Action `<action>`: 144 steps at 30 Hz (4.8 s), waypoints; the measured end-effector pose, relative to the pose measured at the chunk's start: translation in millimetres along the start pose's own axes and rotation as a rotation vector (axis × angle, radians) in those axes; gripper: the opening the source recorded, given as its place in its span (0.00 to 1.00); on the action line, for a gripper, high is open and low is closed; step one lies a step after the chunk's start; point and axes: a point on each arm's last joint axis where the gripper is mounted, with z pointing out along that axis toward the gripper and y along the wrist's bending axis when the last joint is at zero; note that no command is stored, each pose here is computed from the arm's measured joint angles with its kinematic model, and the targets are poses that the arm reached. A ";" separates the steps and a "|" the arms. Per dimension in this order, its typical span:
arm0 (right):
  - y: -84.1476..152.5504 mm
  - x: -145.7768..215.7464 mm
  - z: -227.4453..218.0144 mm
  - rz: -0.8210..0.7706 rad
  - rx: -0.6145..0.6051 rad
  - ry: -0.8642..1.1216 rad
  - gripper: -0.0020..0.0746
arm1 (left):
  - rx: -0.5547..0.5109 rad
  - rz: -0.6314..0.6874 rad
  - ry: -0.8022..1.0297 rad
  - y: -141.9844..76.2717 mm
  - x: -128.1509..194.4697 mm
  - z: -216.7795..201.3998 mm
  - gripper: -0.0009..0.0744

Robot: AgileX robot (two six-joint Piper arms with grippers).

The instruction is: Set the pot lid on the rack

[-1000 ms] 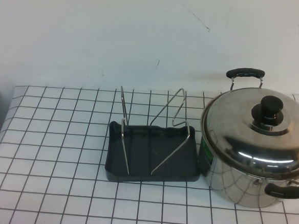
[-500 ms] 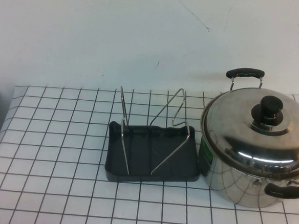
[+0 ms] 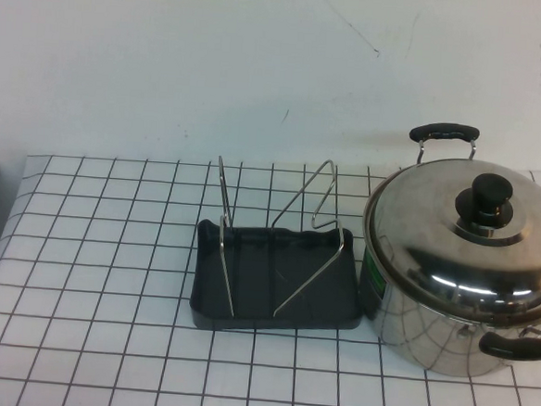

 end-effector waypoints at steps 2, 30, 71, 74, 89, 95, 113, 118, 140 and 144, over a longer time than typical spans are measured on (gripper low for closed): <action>-3.0 -5.2 10.6 -0.006 0.008 0.029 0.05 | 0.000 0.000 0.000 0.0 0.0 0.0 0.01; 50.0 14.9 182.9 -0.056 -0.202 -0.180 0.93 | 0.000 -0.001 0.001 0.0 0.1 0.0 0.01; 46.4 -64.9 143.3 0.033 -0.205 -0.470 0.47 | 0.000 -0.001 0.001 0.0 0.1 0.0 0.01; 43.2 -76.2 122.5 0.050 -0.213 -0.489 0.47 | 0.000 -0.001 0.001 0.0 0.1 0.0 0.01; 40.4 -84.2 86.8 0.000 -0.243 -0.446 0.47 | 0.034 -0.160 -0.002 -3.1 -0.5 -0.1 0.01; 41.3 -82.5 87.2 0.022 -0.259 -0.429 0.47 | 0.236 -0.917 0.058 -20.6 -4.2 -2.3 0.01; 47.6 -74.0 99.2 0.184 -0.335 -0.335 0.47 | 0.727 -0.749 0.044 -62.5 -56.0 -23.5 0.01; 56.7 -74.6 110.3 0.229 -0.431 -0.394 0.47 | 0.822 -0.618 0.151 -79.7 -95.3 -12.2 0.08; 73.7 -62.6 146.5 0.332 -0.615 -0.540 0.47 | 1.247 -0.370 0.468 -192.8 -206.2 105.3 0.71; 73.8 -63.1 146.0 0.332 -0.618 -0.546 0.47 | 1.293 -0.338 0.501 -224.1 -205.3 116.5 0.71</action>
